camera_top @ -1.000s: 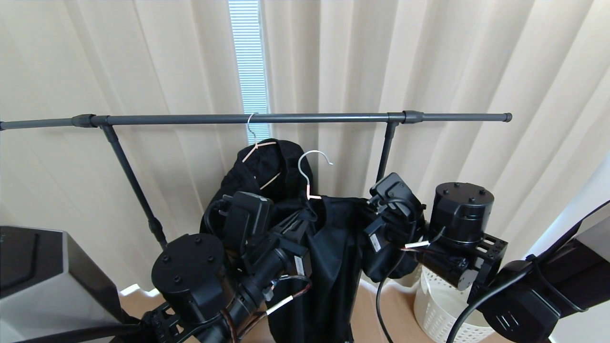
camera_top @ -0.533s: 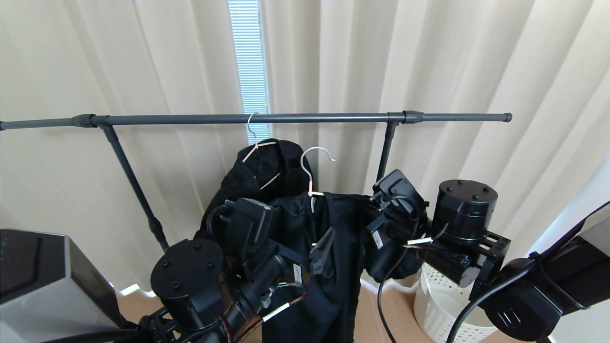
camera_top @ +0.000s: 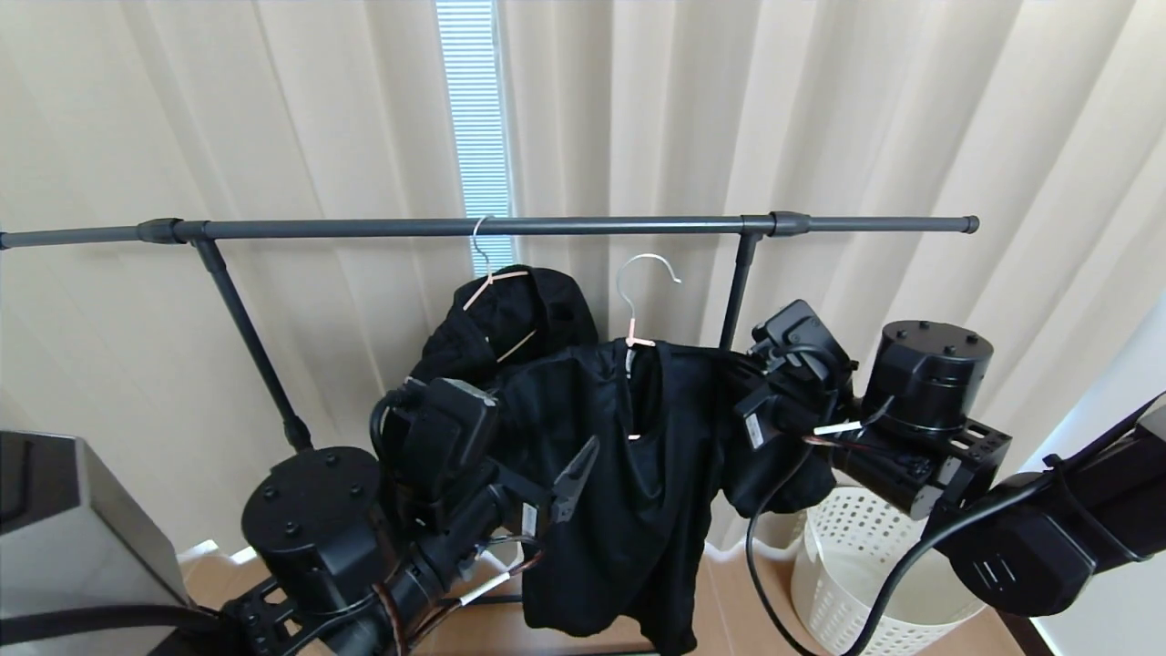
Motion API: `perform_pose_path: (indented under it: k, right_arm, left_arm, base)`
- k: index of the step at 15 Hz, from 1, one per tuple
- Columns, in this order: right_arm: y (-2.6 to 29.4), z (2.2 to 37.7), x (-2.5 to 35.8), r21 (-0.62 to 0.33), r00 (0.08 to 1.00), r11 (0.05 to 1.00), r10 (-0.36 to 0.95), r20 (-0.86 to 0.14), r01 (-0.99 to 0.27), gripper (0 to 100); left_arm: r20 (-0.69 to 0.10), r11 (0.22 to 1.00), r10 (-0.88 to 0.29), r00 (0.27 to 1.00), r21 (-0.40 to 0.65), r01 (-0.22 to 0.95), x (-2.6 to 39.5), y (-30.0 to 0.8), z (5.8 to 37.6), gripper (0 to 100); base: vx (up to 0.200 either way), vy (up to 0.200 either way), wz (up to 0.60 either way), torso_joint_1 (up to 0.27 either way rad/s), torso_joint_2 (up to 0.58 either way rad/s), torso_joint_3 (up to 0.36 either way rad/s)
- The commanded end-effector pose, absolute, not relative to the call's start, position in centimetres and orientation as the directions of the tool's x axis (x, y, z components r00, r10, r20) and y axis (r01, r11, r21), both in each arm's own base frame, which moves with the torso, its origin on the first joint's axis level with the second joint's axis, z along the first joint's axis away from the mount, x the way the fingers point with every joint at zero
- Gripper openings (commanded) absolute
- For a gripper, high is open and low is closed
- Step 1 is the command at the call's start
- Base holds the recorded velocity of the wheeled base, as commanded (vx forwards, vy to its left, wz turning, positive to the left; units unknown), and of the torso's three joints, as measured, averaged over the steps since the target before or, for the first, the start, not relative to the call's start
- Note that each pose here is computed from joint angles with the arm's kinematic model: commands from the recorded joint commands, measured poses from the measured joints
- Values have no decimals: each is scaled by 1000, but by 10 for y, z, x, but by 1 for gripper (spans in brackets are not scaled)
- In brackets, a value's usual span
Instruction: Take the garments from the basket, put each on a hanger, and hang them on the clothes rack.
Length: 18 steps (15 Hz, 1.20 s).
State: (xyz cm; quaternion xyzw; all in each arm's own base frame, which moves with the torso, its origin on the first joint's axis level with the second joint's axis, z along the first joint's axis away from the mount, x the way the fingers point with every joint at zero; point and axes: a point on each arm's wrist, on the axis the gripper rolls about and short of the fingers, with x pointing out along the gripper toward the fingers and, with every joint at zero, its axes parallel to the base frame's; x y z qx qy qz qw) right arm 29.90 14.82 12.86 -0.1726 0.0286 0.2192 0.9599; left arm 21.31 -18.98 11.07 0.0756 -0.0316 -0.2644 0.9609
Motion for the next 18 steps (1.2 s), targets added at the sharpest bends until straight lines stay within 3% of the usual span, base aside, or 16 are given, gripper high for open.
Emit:
perform_pose_path:
  k: [1, 5, 7, 8, 10, 14, 18]
  right_arm:
    - [129, 140, 301, -331, 913, 853, 395, -100, -405, 0]
    - [111, 149, 303, -337, 912, 850, 404, -75, -405, 0]
    - [105, 149, 304, -333, 895, 835, 441, -71, -438, 0]
    - [105, 149, 304, -333, 894, 835, 442, -71, -439, 0]
    - [98, 150, 305, -330, 885, 827, 460, -68, -455, 0]
    - [97, 155, 301, -330, 873, 817, 484, -55, -474, 0]
    - [95, 162, 294, -332, 868, 813, 495, -37, -478, 0]
  left_arm:
    - [37, 817, -563, 826, 174, 549, 208, -155, 122, 100]
    - [18, 742, -657, 754, 195, 641, 209, -111, 123, 100]
    - [-20, 658, -743, 669, 161, 736, 214, -80, 116, 100]
    - [-20, 654, -747, 664, 161, 740, 215, -78, 116, 100]
    - [-18, 609, -792, 610, 43, 792, 222, -57, 115, 100]
    - [-56, 613, -790, 611, -43, 789, 239, -53, 100, 100]
    - [-142, 622, -782, 607, -118, 774, 257, -61, 67, 100]
  base:
    - [0, 0, 0, 0, 0, 0]
    - [0, 0, 0, 0, 0, 0]
    - [0, 0, 0, 0, 0, 0]
    - [0, 0, 0, 0, 0, 0]
    - [0, 0, 0, 0, 0, 0]
    - [0, 0, 0, 0, 0, 0]
    - [0, 0, 0, 0, 0, 0]
